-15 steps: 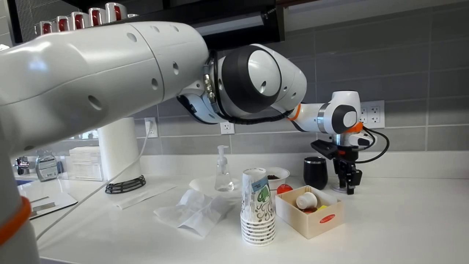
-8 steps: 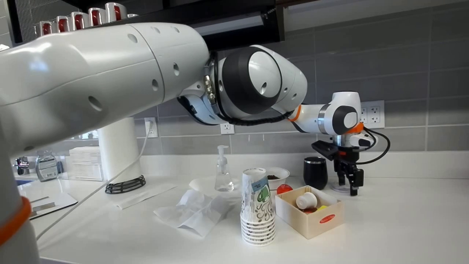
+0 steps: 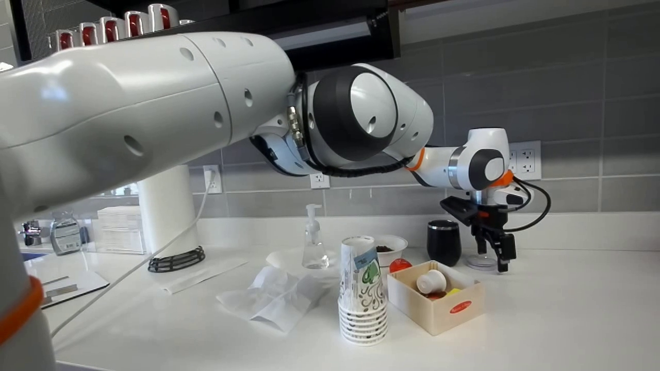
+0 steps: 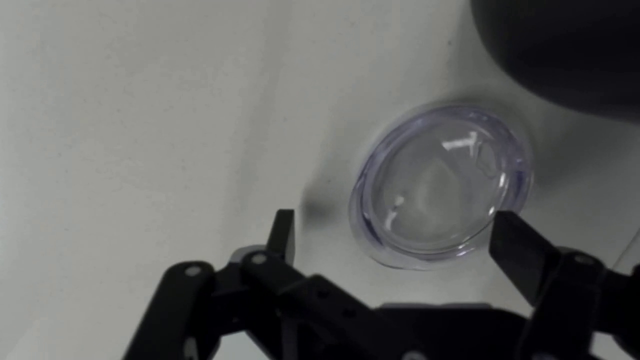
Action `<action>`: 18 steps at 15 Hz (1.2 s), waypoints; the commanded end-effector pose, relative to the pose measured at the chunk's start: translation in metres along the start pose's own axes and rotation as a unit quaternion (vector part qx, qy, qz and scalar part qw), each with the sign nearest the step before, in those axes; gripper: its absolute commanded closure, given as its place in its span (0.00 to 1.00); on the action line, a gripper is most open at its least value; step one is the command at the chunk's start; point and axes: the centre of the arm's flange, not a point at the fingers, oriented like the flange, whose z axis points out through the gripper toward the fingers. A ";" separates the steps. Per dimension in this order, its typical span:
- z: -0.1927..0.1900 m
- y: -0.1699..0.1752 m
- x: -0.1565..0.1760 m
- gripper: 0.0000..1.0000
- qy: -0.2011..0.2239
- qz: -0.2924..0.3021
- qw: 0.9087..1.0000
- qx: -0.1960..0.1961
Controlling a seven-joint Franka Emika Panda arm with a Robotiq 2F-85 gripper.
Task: Put the lid on the black cup
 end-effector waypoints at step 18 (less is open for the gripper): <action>0.025 -0.038 0.012 0.00 -0.015 -0.014 1.000 0.007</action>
